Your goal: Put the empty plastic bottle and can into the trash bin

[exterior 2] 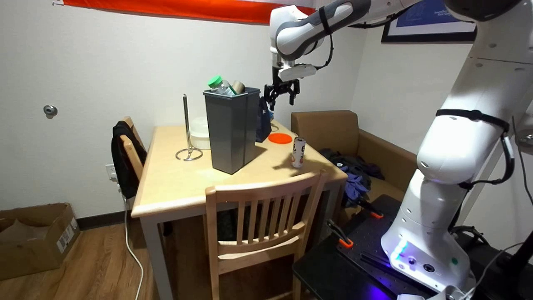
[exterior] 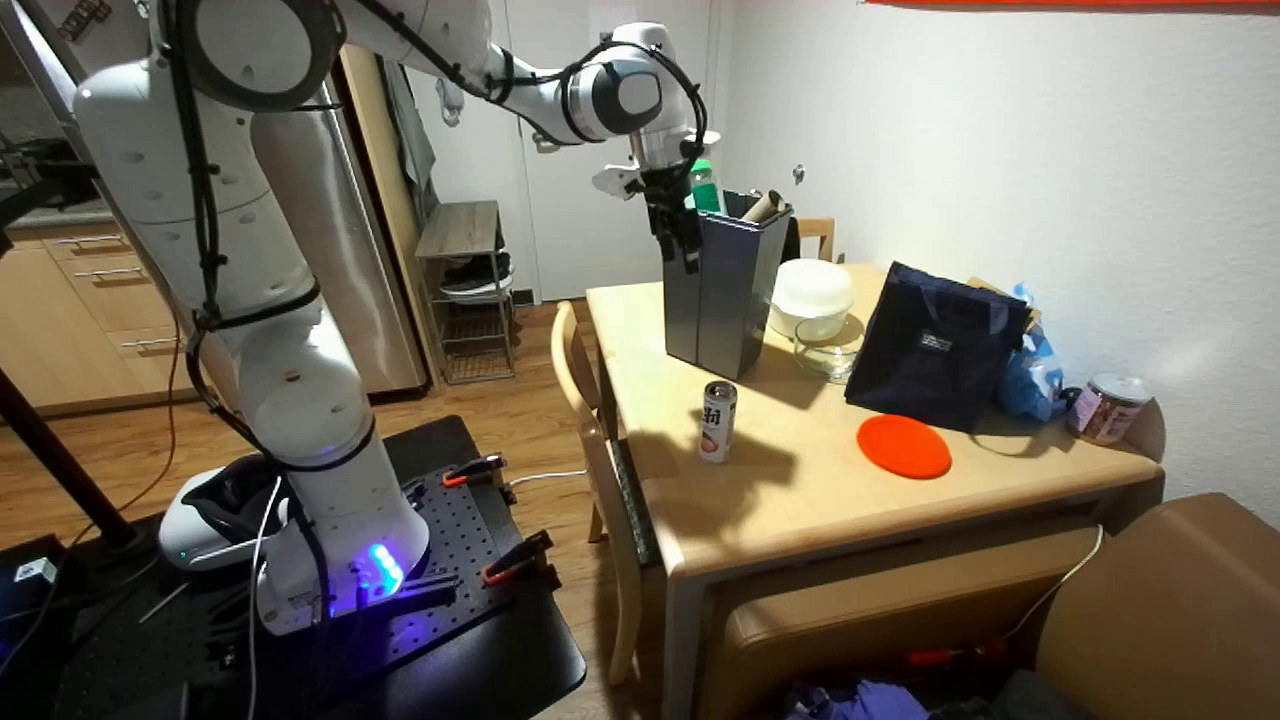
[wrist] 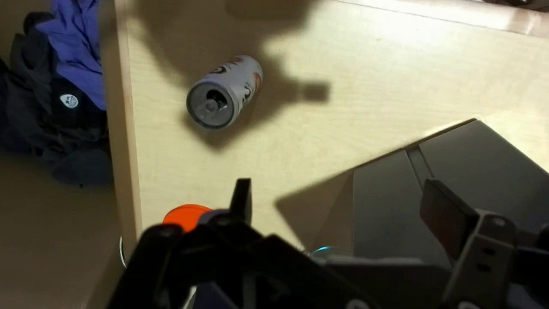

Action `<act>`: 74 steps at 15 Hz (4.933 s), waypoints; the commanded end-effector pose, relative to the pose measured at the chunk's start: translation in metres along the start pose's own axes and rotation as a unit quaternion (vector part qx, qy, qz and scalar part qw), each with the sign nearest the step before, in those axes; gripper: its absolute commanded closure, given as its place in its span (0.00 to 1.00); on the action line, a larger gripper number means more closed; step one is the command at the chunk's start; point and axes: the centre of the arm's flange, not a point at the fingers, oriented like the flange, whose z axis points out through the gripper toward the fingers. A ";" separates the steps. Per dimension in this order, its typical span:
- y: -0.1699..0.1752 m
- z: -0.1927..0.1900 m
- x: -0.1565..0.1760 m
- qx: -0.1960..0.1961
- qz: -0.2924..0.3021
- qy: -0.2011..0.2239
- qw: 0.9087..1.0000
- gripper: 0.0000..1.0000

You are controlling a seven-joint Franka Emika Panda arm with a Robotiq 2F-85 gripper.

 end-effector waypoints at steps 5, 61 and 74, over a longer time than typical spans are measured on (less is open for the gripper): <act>0.001 0.013 0.000 0.028 0.011 0.024 0.999 0.00; 0.115 0.175 0.031 0.021 0.294 -0.097 0.951 0.64; 0.097 -0.028 0.028 -0.005 0.128 -0.055 0.990 0.64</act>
